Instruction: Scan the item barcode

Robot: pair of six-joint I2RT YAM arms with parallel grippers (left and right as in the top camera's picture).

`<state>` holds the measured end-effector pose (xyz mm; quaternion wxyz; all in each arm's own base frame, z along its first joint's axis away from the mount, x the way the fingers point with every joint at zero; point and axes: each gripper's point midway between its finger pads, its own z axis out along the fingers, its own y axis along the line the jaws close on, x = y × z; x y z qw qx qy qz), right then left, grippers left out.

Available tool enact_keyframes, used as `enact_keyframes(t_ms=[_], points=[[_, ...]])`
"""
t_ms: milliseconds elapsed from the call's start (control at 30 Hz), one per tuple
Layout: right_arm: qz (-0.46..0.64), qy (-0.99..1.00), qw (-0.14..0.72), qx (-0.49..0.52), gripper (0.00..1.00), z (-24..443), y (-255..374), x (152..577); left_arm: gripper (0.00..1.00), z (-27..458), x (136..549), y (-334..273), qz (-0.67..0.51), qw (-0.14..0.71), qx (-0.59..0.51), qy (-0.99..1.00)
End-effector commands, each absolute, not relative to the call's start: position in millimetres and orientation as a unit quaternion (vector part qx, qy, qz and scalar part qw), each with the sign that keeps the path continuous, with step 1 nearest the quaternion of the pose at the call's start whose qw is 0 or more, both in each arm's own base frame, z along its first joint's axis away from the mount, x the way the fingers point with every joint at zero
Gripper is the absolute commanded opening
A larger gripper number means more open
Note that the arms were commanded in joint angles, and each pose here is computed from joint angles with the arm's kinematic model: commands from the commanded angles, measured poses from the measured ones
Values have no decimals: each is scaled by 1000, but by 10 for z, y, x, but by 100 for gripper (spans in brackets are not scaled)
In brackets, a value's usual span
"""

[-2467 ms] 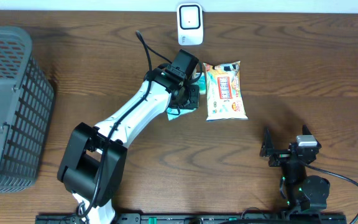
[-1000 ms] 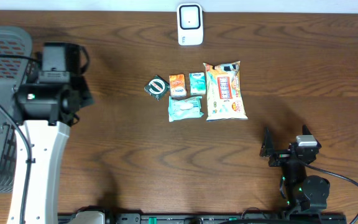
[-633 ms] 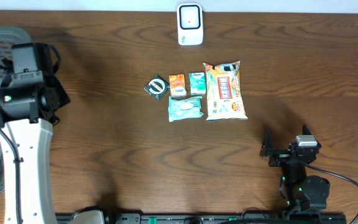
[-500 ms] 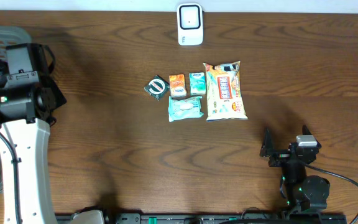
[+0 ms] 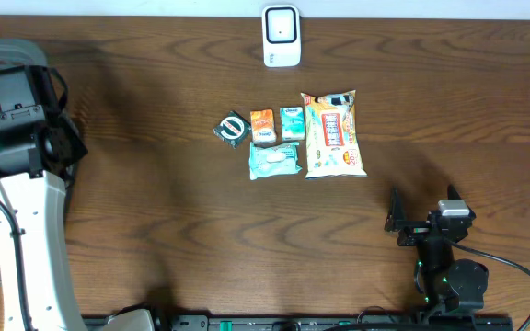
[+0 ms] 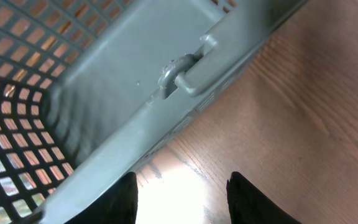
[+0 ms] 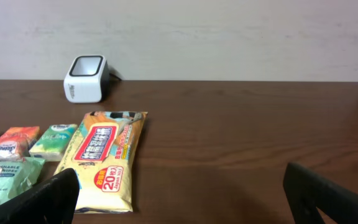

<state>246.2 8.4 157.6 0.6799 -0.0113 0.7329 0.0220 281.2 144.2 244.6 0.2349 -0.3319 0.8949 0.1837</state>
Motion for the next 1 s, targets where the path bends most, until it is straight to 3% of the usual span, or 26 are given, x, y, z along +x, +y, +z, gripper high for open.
enact_keyframes(t_ms=[0, 300, 467, 533, 767, 967], points=[[17, 733, 680, -14, 99, 1564, 80, 2461, 45, 2366, 2762, 1590, 200, 219, -361, 884], [17, 733, 680, -14, 99, 1564, 80, 2461, 45, 2357, 2834, 1611, 196, 228, -363, 882], [17, 733, 680, -14, 99, 1564, 80, 2461, 44, 2339, 2923, 1475, 151, 237, -355, 892], [17, 733, 680, -14, 99, 1564, 80, 2461, 39, 2348, 2968, 1420, 131, 245, -352, 894], [17, 733, 680, -14, 99, 1564, 80, 2461, 40, 2490, 3028, 1202, 64, 278, -338, 897], [17, 733, 680, -14, 99, 1564, 80, 2461, 41, 2814, 3080, 605, -90, 327, -253, 906]])
